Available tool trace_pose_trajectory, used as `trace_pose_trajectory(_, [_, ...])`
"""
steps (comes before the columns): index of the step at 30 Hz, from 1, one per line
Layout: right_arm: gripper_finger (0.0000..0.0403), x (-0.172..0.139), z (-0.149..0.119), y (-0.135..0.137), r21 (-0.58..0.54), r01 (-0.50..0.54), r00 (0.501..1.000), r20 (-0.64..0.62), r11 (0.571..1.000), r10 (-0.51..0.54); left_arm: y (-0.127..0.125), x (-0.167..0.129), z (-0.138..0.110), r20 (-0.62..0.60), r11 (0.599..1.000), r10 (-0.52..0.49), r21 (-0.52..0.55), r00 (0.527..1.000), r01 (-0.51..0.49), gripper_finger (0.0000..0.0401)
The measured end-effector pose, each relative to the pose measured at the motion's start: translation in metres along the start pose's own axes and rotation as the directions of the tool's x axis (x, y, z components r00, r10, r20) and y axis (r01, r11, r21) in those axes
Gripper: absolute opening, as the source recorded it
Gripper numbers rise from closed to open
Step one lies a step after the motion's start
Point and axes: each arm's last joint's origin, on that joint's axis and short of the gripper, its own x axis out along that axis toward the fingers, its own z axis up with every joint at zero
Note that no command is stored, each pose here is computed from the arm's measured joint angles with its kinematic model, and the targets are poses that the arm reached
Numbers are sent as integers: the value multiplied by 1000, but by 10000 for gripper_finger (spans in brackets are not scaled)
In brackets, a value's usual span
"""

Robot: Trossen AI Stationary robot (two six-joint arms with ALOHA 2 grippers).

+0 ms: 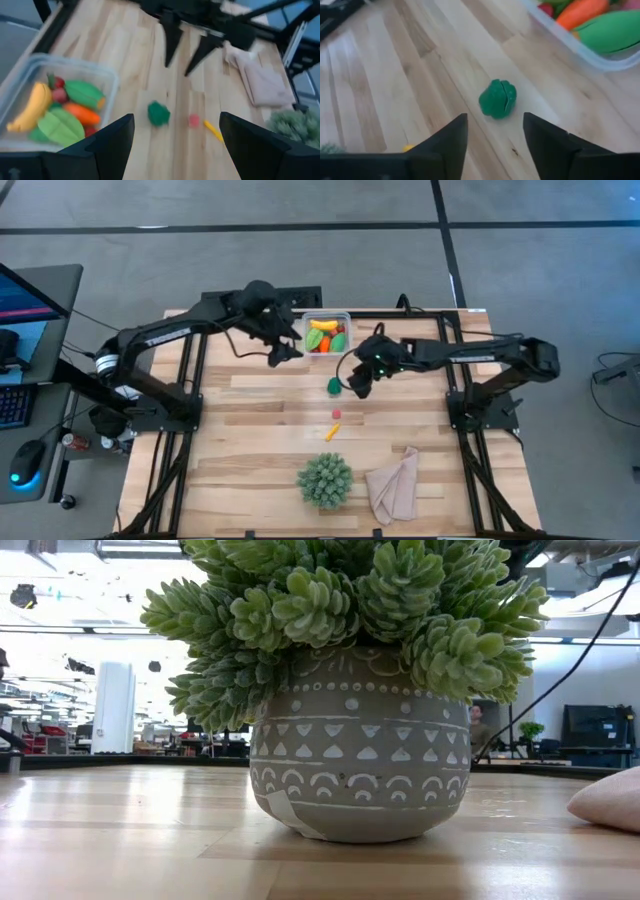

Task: Pick and placing Produce into tupperware
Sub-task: Put the bell pepper into the transparent bin

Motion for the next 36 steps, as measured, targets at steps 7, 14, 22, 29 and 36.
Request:
trace_pose_trajectory(7, [242, 24, -1, -13, 20, -45, 996, -76, 999, 46, -29, -19, -18, -22, 1000, -14, -16, 1000, 14, 284])
trace_pose_trajectory(14, [256, 41, 0, -22, 33, -73, 993, -92, 997, 75, -61, -41, -43, 2, 999, -13, -37, 1000, 13, 284])
trace_pose_trajectory(22, [256, 59, 1, -21, 19, -154, 984, -82, 988, 155, -88, -78, -69, 121, 992, 106, -85, 987, -96, 284])
trace_pose_trajectory(29, [256, 67, 0, -24, 39, -154, 984, -82, 987, 156, -98, -106, -87, 233, 975, 196, -145, 952, -166, 284])
trace_pose_trajectory(36, [256, 66, 5, -26, 85, -151, 987, -37, 985, 154, -99, -115, -99, 267, 961, 242, -200, 933, -192, 284])
